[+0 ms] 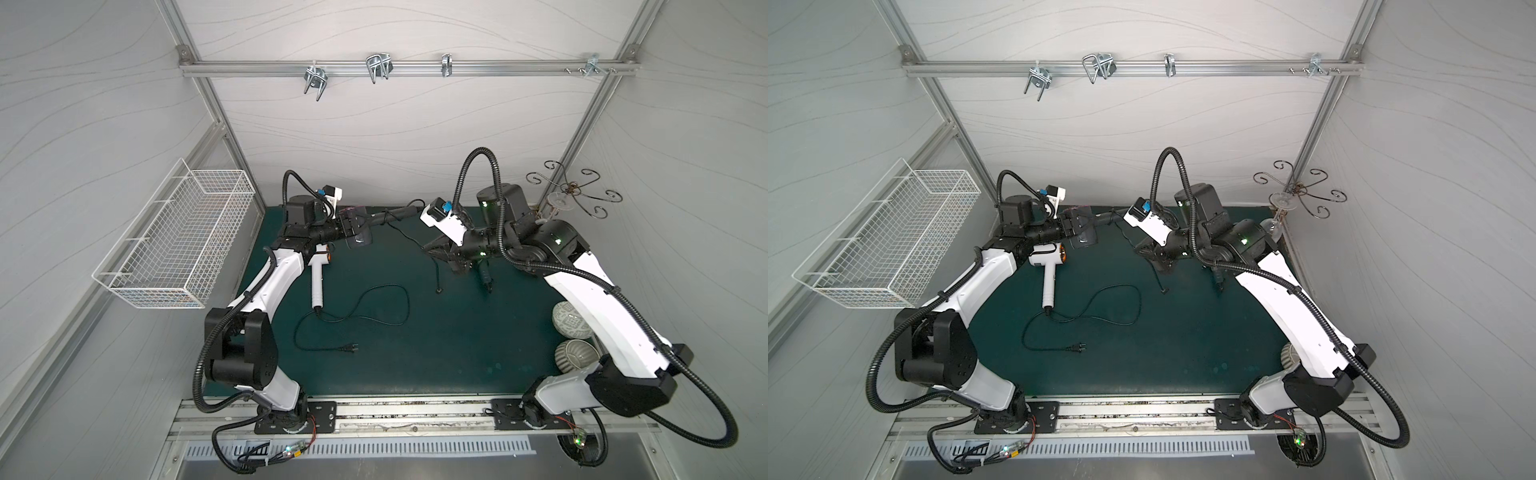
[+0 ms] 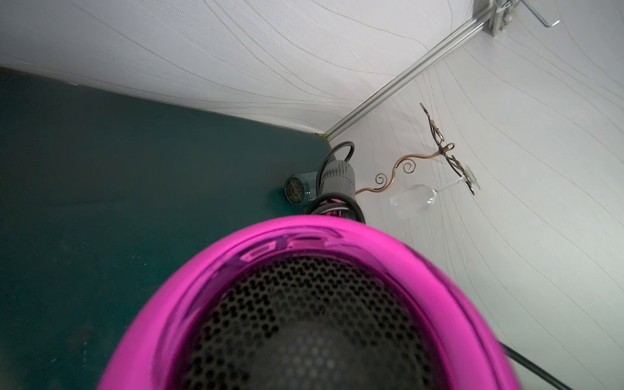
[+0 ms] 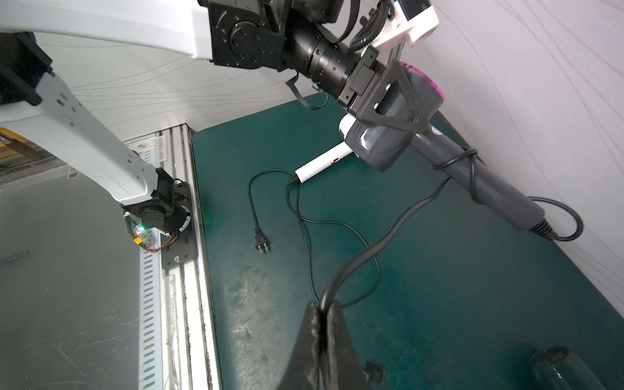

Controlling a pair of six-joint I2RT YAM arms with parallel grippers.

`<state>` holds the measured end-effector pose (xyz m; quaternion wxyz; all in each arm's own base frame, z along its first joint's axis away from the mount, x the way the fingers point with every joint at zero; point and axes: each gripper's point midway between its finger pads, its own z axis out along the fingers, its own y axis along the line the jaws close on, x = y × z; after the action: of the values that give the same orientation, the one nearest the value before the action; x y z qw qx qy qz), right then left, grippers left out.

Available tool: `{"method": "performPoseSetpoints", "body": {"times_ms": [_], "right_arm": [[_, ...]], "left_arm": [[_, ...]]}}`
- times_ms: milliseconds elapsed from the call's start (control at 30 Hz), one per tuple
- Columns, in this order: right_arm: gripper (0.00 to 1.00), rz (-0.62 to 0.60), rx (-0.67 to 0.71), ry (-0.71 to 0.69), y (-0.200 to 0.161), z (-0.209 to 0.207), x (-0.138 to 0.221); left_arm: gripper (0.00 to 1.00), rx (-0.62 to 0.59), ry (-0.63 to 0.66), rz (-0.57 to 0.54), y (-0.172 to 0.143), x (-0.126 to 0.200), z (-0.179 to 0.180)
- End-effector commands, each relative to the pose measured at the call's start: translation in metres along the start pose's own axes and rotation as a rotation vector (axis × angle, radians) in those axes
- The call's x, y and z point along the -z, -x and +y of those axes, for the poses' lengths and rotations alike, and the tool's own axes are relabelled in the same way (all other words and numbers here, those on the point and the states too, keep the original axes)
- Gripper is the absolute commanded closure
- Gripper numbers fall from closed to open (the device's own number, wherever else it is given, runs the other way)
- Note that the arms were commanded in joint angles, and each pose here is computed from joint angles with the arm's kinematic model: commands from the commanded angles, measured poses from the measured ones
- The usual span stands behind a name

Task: Wrap the cord around the hair dryer
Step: Wrap the power cord around the hair dryer.

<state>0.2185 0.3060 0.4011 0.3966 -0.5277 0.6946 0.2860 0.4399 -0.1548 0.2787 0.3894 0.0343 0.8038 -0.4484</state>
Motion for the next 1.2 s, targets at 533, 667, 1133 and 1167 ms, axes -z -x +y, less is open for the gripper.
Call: {"method": "performPoseSetpoints", "body": {"times_ms": [533, 667, 1133, 1167], "right_arm": [[1.0, 0.046, 0.235, -0.332, 0.026, -0.089, 0.052], [1.0, 0.044, 0.249, -0.398, 0.029, -0.123, 0.049], [1.0, 0.072, 0.046, -0.205, -0.029, -0.173, -0.02], [1.0, 0.078, 0.025, -0.177, -0.036, -0.171, -0.025]], "left_arm": [[1.0, -0.154, 0.147, 0.144, -0.07, 0.014, -0.016], [1.0, -0.18, 0.029, 0.261, -0.103, 0.017, -0.048], [1.0, -0.281, -0.409, 0.443, -0.138, 0.038, -0.174], [1.0, -0.291, -0.433, 0.433, -0.133, 0.042, -0.182]]}}
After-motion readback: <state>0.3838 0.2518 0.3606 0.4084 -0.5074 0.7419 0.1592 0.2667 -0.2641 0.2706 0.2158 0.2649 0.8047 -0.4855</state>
